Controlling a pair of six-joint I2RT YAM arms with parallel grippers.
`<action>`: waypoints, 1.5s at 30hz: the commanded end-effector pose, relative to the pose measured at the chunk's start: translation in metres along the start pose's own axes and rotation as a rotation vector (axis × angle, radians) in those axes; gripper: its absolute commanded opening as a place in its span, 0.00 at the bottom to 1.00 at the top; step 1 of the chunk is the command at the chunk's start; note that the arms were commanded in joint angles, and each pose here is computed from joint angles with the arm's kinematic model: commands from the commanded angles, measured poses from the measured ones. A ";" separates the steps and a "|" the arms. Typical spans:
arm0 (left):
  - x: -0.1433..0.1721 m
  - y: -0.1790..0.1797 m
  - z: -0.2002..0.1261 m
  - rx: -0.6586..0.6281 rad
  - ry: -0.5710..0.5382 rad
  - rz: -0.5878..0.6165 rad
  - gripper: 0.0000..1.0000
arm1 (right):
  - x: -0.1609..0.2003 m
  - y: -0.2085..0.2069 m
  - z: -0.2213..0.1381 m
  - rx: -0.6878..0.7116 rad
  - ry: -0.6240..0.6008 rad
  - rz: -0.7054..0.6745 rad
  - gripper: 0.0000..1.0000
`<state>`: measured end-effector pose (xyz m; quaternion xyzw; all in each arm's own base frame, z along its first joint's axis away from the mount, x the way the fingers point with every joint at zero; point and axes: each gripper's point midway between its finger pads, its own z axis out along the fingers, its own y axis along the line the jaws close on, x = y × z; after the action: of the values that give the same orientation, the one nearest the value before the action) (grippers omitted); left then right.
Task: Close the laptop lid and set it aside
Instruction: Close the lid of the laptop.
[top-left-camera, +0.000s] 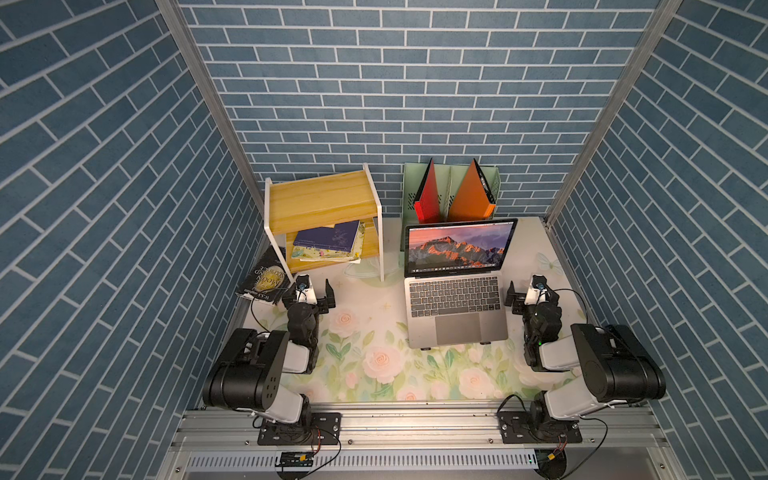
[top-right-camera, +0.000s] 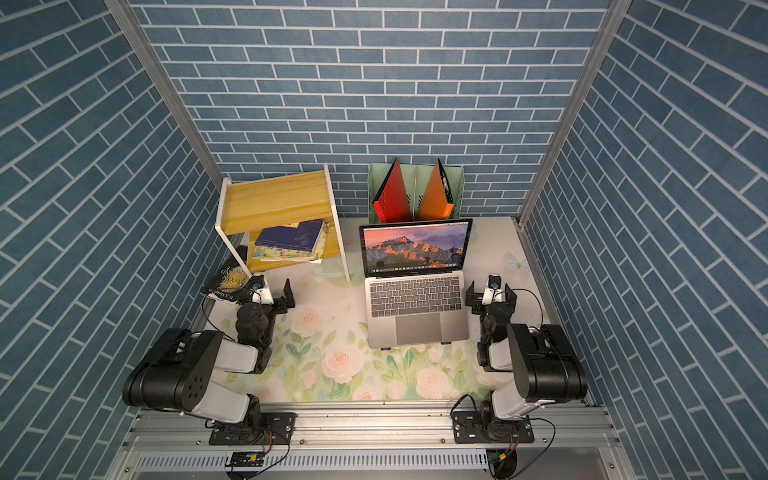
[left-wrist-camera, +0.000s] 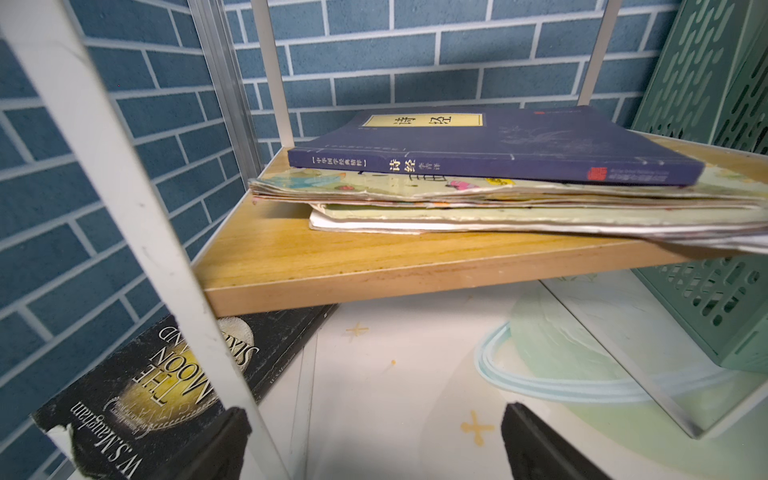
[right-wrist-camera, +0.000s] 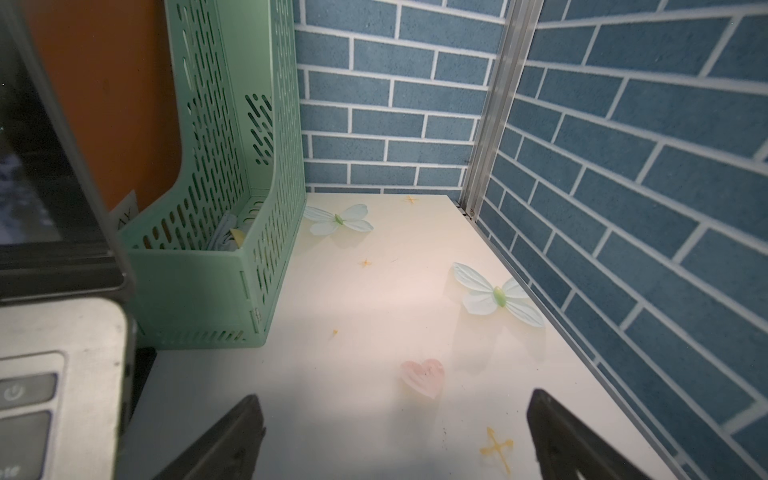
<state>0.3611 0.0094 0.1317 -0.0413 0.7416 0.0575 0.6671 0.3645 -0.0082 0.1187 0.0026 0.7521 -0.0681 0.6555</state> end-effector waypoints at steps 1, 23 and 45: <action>-0.027 0.002 -0.007 0.004 -0.032 -0.033 1.00 | -0.022 0.005 -0.004 -0.036 -0.057 0.016 1.00; -0.115 -0.049 -0.115 0.584 -0.101 -1.073 1.00 | -0.200 0.122 -0.157 -0.934 -0.419 -0.336 0.95; -0.136 -0.203 -0.098 0.893 0.172 -0.820 1.00 | -0.240 0.235 -0.058 -1.113 -0.074 -0.956 0.72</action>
<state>0.3050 -0.2053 0.2481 -0.0622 0.6904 -0.5206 0.4985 0.3640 0.2547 0.3466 -0.6518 0.5605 0.0614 0.5071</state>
